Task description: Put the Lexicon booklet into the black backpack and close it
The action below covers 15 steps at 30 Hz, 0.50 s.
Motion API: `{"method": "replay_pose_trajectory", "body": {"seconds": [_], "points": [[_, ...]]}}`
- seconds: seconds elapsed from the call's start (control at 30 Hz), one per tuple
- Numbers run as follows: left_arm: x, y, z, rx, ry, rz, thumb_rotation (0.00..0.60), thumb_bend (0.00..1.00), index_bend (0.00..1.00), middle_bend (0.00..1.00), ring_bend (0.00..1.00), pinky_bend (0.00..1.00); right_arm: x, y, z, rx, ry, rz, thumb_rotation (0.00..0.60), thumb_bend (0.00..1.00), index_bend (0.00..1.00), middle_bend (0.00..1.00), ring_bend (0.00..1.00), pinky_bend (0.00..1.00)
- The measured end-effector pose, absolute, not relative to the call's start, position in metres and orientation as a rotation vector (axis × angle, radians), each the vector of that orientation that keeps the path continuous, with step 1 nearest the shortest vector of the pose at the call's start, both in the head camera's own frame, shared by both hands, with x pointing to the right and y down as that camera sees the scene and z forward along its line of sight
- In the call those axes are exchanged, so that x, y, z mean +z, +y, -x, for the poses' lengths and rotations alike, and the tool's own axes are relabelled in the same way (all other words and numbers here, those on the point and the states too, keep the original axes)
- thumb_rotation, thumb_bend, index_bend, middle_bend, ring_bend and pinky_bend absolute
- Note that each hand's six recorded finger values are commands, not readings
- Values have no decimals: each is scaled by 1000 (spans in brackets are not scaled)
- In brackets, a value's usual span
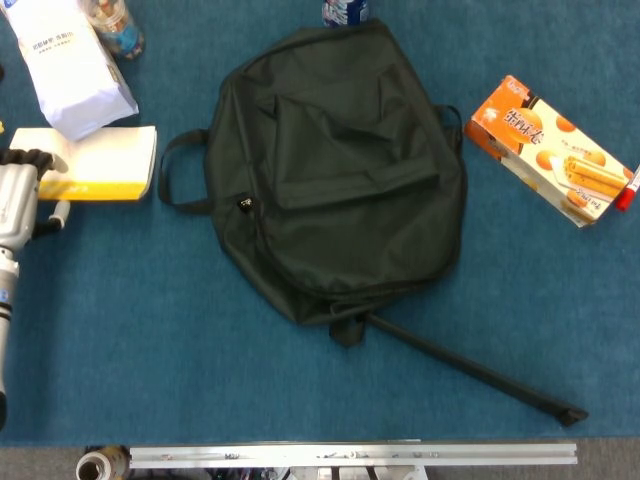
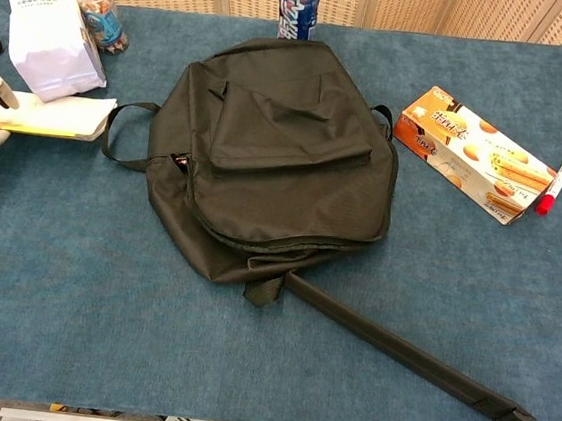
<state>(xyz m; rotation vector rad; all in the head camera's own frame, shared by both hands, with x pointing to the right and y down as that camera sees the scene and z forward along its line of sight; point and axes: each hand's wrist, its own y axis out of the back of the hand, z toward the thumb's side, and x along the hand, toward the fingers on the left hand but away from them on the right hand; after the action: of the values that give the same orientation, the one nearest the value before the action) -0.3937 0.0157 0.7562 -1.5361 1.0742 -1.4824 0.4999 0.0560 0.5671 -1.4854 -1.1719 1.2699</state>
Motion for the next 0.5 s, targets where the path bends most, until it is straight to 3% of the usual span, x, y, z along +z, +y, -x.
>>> {"method": "replay_pose_trajectory", "body": {"seconds": [0.5], "points": [[757,-1,382,-1476,965,1421,600,346,403,398,309,233,567,56,-504,1278,-1182,1477,600,306,146,206,50,32]]}}
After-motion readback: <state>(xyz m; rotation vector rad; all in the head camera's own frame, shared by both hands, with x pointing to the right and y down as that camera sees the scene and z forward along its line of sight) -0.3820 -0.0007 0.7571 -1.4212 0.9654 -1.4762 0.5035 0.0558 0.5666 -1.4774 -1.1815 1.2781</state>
